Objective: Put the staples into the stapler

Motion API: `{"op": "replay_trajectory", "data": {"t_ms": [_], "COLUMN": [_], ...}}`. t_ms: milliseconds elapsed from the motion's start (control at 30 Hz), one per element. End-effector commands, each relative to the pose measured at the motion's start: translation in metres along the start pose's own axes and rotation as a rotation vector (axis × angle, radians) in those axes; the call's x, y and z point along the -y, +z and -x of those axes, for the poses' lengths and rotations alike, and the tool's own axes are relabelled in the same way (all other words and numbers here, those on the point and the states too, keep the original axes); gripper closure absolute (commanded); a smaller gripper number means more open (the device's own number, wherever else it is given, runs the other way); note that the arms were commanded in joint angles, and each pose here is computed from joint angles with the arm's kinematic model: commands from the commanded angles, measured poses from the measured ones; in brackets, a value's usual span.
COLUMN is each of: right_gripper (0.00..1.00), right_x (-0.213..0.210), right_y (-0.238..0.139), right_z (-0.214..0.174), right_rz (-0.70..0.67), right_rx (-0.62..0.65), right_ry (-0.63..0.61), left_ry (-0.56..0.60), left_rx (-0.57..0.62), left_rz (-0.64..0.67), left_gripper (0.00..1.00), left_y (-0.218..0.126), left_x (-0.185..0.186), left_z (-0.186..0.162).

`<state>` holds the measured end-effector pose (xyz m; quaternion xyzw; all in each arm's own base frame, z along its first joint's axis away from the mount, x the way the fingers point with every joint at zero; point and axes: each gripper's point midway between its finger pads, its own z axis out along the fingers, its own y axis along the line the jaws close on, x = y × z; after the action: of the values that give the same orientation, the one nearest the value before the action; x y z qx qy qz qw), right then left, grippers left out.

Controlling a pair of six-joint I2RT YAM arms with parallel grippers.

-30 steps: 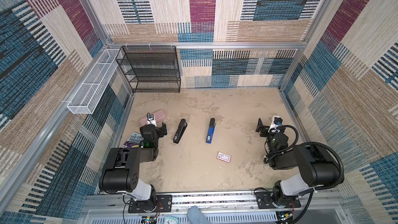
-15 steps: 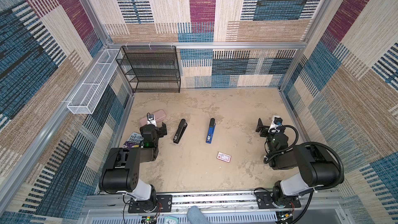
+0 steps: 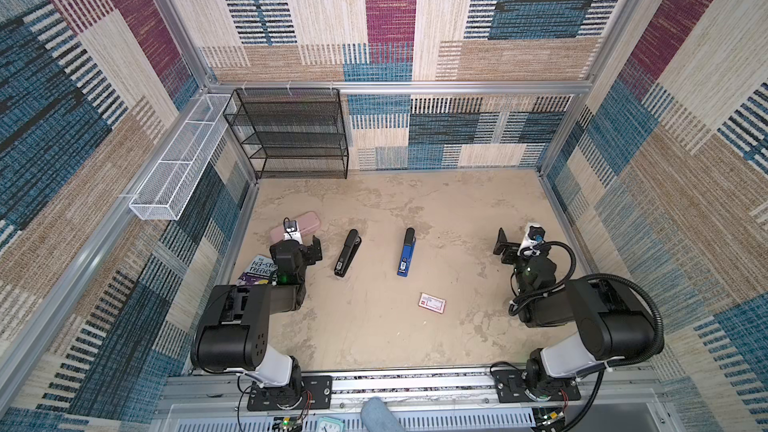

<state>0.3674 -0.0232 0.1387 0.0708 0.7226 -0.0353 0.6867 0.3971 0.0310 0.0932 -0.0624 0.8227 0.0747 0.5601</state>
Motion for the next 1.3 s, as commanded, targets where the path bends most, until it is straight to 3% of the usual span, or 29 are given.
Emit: {"op": "replay_trajectory", "data": {"t_ms": [0,300,500,633,700,767,800,867,967,1033,1100,1200,1267], "right_gripper": [0.00,0.00,0.00,0.00,0.00,0.00,0.00,0.00,0.01,0.06,0.17,0.38,0.41], "right_x": [0.000,0.000,-0.006,-0.007,-0.010,-0.004,0.001,-0.022,-0.048,-0.060,-0.077,-0.094,-0.100], "right_y": [0.000,-0.001,0.004,0.009,0.007,0.006,0.006,0.005,0.000,-0.004,-0.006,-0.010,-0.016], "right_z": [0.007,0.008,0.019,0.050,0.064,0.061,0.056,0.062,0.066,0.067,0.066,0.056,0.047], "right_rz": [-0.001,-0.001,0.024,0.014,0.031,-0.015,-0.056,0.081,0.228,0.292,0.374,0.455,0.480], "right_rx": [0.029,0.034,0.011,0.007,0.007,-0.068,-0.113,-0.134,-0.167,-0.212,-0.289,-0.399,-0.439], "right_ry": [0.011,0.011,-0.005,0.032,0.104,0.308,0.420,0.421,0.478,0.512,0.511,0.515,0.529], "left_ry": [0.007,0.004,0.006,-0.070,-0.137,-0.260,-0.388,-0.575,-0.630,-0.640,-0.627,-0.553,-0.450], "left_rx": [0.008,0.017,-0.052,-0.079,-0.086,-0.080,-0.092,-0.120,-0.128,-0.226,-0.333,-0.478,-0.524], "left_rz": [-0.016,-0.013,0.062,0.035,-0.026,-0.123,-0.151,-0.197,-0.382,-0.476,-0.548,-0.583,-0.580], "left_gripper": [0.01,0.01,0.01,0.01,0.01,0.01,0.01,0.01,0.06,0.17,0.24,0.25,0.24], "left_y": [0.001,0.000,-0.011,-0.021,-0.026,-0.031,-0.034,-0.037,-0.042,-0.047,-0.053,-0.064,-0.072], "left_x": [0.003,0.002,-0.010,-0.005,0.006,0.022,0.027,0.033,0.062,0.083,0.106,0.141,0.164], "left_z": [0.003,0.005,0.038,0.063,0.071,0.080,0.081,0.077,0.086,0.084,0.078,0.063,0.056]}}
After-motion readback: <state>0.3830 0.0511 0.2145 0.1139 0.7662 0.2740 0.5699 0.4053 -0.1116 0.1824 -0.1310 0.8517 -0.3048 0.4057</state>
